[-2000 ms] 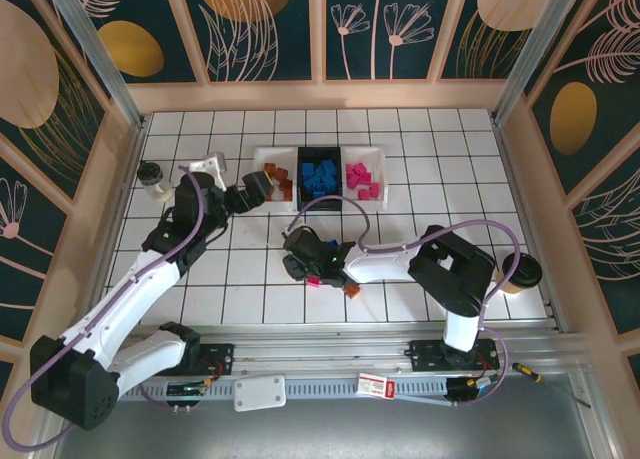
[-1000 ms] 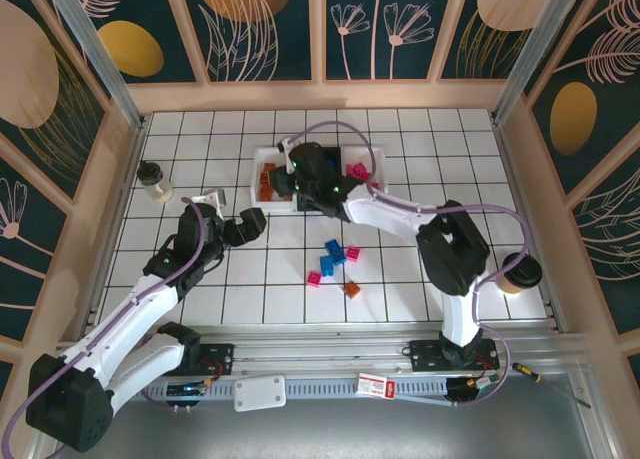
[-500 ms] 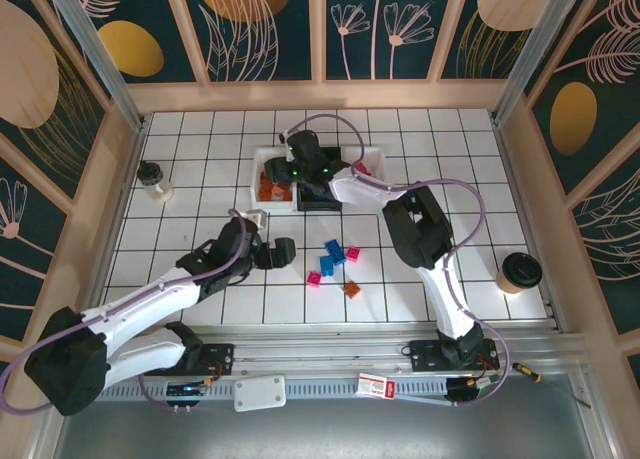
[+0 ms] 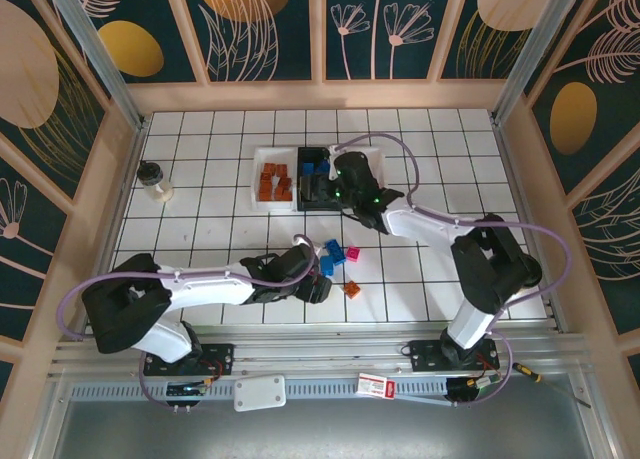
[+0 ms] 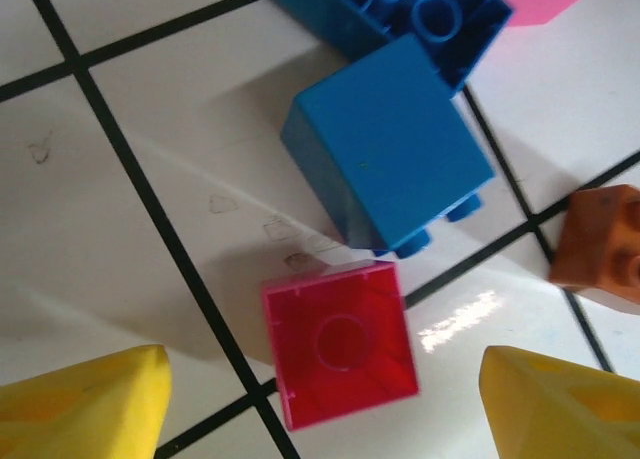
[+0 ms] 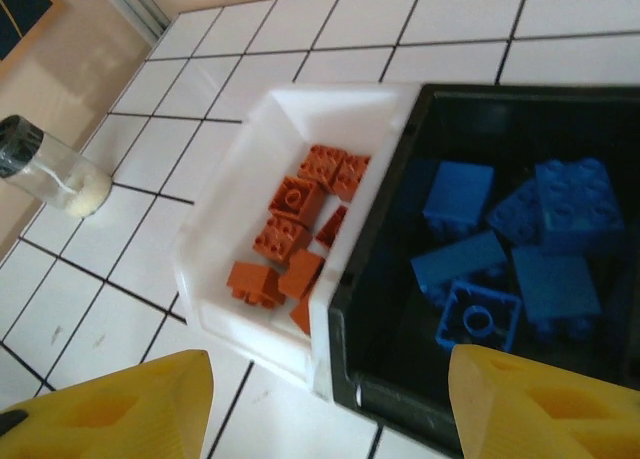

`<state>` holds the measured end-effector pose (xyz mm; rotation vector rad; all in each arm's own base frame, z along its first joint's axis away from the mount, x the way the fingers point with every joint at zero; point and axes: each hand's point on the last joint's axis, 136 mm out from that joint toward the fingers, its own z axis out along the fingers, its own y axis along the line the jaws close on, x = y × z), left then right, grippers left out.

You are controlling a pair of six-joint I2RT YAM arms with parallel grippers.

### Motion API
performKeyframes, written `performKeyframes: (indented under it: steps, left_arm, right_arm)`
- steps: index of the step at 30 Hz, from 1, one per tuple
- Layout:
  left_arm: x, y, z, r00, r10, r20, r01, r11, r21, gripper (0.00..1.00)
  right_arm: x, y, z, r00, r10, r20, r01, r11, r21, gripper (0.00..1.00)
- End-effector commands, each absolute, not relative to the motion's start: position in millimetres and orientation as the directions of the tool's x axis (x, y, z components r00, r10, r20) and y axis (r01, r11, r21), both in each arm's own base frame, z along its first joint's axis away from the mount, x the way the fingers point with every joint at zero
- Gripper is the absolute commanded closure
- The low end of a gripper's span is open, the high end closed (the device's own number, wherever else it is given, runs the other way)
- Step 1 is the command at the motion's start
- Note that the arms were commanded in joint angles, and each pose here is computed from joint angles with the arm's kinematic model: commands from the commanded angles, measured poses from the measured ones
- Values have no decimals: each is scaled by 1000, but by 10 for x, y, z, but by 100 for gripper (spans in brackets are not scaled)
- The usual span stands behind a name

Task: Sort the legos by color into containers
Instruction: Pick up the lego from the middle-left of the table.

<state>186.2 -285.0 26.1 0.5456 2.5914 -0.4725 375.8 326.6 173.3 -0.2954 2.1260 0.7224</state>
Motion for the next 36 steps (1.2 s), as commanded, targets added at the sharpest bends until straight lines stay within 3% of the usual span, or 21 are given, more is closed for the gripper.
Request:
performKeyframes:
  steps: [1, 9, 17, 20, 29, 36]
  left_arm:
    - [1969, -2891, 243, -802, 300, -517, 448, 874, -187, 25]
    - [2024, -2988, 178, -790, 313, -527, 466, 865, -187, 37]
    - [1998, -3025, 149, -793, 321, -518, 477, 855, -201, 69]
    - [2037, -2965, 216, -787, 299, -539, 457, 870, -186, 77]
    - [2505, -2756, 868, -743, 177, -646, 376, 908, -183, 80]
    - [3150, -3397, 1474, -655, 183, -734, 449, 875, -183, 81]
  right_arm:
    - [3664, 3175, 1923, -576, 97, -812, -439, 801, 407, 36]
    - [3400, 2981, 1932, -569, 100, -816, -425, 814, 395, 36]
    - [3133, 2633, 1742, -596, 98, -797, -359, 855, 374, 36]
    - [3025, 2475, 1635, -611, 98, -786, -328, 872, 363, 36]
    - [2711, 2045, 1454, -638, 158, -754, -227, 897, 380, 36]
    - [2366, 1771, 1148, -707, 188, -682, -146, 904, 401, 36]
